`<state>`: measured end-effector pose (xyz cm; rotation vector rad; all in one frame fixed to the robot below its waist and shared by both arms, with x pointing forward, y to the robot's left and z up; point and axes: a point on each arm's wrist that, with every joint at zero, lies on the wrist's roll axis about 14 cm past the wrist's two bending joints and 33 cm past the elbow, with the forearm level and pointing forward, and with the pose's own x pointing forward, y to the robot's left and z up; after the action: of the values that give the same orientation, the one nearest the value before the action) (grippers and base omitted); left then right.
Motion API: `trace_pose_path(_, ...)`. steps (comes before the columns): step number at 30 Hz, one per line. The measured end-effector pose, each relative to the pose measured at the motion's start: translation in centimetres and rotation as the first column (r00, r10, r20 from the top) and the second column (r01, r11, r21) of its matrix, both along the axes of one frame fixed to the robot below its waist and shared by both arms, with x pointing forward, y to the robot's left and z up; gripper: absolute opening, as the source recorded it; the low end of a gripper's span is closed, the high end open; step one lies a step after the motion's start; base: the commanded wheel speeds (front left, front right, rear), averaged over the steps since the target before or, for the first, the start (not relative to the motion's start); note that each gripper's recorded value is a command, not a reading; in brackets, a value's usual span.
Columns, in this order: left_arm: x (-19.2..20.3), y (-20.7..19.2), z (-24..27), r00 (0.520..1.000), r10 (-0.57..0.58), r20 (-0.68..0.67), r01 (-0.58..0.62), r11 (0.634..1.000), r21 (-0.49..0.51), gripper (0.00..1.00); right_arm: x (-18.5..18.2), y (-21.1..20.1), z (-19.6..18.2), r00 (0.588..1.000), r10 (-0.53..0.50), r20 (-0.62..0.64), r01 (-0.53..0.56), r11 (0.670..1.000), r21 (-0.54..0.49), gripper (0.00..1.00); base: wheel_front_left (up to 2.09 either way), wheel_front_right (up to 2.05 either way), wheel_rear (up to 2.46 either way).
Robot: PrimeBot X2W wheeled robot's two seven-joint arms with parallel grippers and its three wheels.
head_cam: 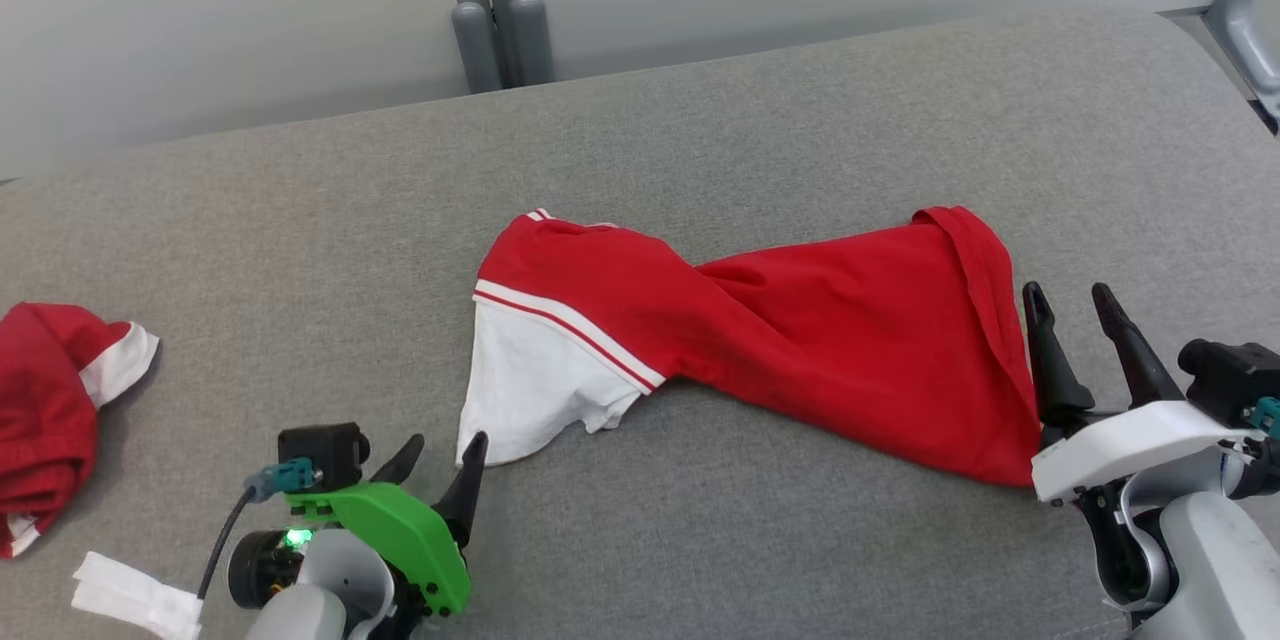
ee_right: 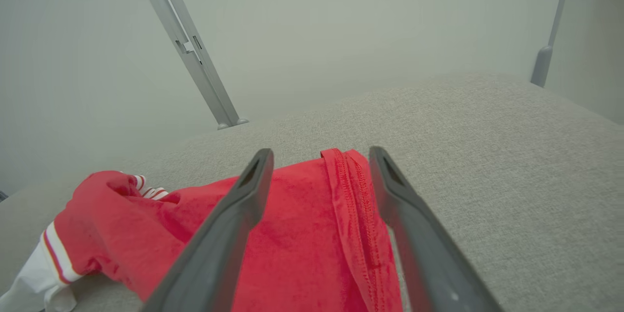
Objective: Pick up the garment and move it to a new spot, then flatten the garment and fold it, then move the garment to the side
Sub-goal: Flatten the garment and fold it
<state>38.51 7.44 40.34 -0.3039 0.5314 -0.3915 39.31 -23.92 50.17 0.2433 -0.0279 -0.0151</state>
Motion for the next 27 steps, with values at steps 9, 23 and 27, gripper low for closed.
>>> trace_pose_path(9, 0.7, -1.5, -2.6, 0.992, -0.039, -0.122, 0.038, 0.999, -0.011, 0.07, 0.0, -1.2, -0.3, 0.999, -0.042, -0.003, 0.042, 0.999, 0.019, 1.0, 0.0, 0.0, 0.0)
trace_pose_path(23, 0.8, 1.0, 1.4, 0.999, 0.035, 0.005, -0.034, 0.997, -0.07, 0.0, 1.3, 0.7, -0.1, 1.0, 0.016, 0.006, -0.016, 1.0, 0.024, 1.0, 0.0, 0.0, 0.0)
trace_pose_path(27, -1.2, 2.2, 1.8, 0.999, 0.046, -0.021, -0.047, 0.996, -0.081, 0.0, 2.1, 2.3, 0.0, 0.998, 0.065, 0.0, -0.065, 0.998, 0.019, 1.0, 0.0, 0.0, 0.0)
